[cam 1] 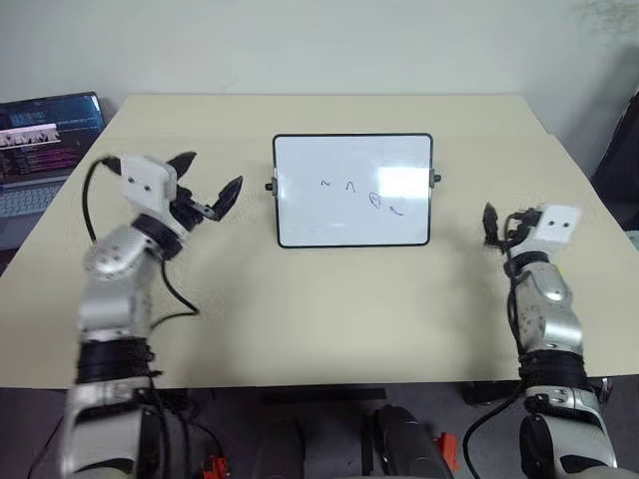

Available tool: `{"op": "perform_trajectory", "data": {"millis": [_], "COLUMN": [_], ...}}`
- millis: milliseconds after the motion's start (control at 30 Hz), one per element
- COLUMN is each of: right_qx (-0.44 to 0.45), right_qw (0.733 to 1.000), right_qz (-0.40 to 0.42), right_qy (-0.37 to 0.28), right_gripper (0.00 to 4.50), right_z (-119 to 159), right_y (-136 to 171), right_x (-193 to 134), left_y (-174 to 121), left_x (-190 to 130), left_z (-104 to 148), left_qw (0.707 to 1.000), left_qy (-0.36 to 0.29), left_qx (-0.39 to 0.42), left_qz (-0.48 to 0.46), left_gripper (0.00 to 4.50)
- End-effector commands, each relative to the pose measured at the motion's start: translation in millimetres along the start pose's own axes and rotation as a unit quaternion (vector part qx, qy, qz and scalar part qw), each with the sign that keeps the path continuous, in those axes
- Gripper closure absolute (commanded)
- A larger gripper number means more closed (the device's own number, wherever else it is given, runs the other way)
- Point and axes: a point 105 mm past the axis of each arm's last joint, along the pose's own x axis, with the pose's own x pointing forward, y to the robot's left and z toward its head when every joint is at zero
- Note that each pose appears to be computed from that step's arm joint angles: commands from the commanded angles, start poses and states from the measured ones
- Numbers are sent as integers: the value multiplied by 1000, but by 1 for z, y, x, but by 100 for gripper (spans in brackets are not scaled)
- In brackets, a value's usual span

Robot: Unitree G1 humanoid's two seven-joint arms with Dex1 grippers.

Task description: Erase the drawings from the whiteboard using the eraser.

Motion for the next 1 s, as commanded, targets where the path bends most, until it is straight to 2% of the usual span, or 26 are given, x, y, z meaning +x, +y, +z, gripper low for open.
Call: {"op": "perform_trajectory", "data": {"millis": [33,167,233,333,500,600,733,1000], "right_qx": [2,-10,-35,-71,-83,-65,-73,-62], "right_qw": [999,998,996,993,987,977,968,962], "right_qz": [39,61,72,66,47,78,100,104], "right_qy": [-17,5,30,61,128,188,220,246], "right_gripper": [1,1,1,1,1,1,1,1], "right_z": [25,36,45,54,58,46,37,14], "right_y": [2,-4,-14,-31,-63,-65,-70,-82], "right_x": [-9,-19,-27,-37,-47,-55,-55,-47], "left_y": [-61,-125,-176,-216,-257,-274,-295,-305], "left_x": [22,37,48,63,84,89,93,99], "left_z": [32,30,19,8,-11,-14,-23,-37], "left_qw": [983,947,918,902,893,890,894,912], "left_qy": [-30,-25,-26,-28,-8,-5,-1,10], "left_qx": [-25,-71,-98,-119,-122,-109,-85,-69], "left_qz": [-181,-314,-384,-413,-433,-443,-441,-403], "left_gripper": [0,0,0,0,0,0,0,0]}}
